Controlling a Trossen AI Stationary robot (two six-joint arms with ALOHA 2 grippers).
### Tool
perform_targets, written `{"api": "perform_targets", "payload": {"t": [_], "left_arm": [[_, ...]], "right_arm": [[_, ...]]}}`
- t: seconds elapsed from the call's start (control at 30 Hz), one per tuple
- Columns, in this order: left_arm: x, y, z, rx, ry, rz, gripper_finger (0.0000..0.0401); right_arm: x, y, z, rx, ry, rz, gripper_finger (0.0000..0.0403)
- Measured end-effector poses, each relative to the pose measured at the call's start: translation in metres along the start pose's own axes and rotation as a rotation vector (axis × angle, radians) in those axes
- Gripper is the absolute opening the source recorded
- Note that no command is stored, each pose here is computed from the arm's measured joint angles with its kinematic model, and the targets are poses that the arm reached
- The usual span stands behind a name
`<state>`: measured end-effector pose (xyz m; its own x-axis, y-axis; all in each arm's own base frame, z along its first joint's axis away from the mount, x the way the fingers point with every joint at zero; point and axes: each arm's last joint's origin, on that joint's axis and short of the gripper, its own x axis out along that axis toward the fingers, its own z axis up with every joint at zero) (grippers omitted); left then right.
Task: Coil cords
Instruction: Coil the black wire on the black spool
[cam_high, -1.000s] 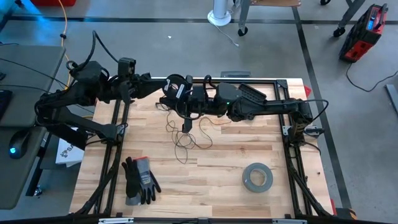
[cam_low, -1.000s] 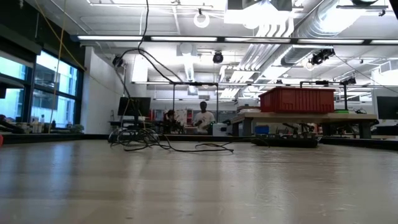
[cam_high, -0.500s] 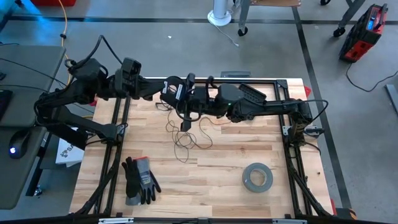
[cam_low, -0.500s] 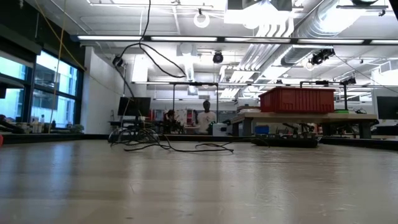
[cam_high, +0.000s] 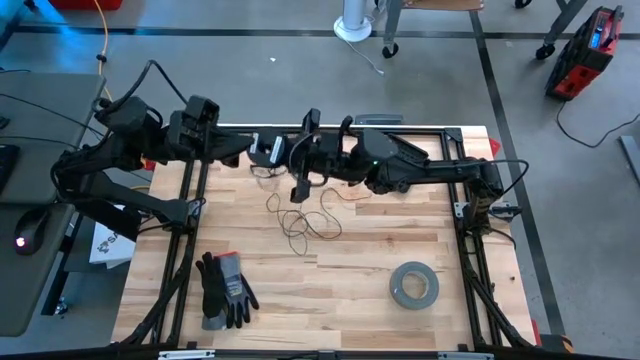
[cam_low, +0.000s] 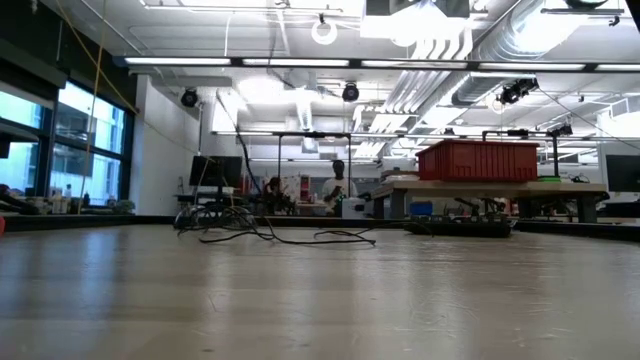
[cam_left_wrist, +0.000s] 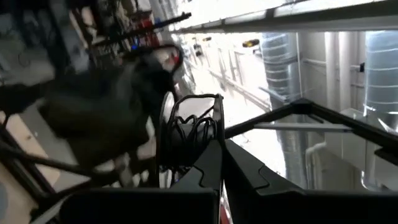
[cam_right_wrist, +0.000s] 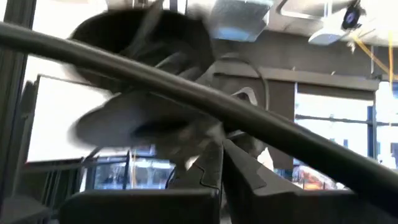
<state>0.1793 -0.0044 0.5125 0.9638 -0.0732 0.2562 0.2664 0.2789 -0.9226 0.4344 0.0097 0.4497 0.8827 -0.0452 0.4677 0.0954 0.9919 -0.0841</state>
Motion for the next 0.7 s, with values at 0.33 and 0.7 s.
{"api": "perform_targets", "payload": {"t": [0.33,0.7], "left_arm": [[0.009,0.006,-0.002,-0.006,0.028,0.014,0.0001],[-0.026,-0.011,0.003,0.252,-0.044,0.021,0.0001]], "right_arm": [[0.000,-0.008,0.001,-0.016,-0.010,-0.002,0.0000],[-0.008,-0.031,0.006,-0.047,0.188,-0.031,0.0000]]}}
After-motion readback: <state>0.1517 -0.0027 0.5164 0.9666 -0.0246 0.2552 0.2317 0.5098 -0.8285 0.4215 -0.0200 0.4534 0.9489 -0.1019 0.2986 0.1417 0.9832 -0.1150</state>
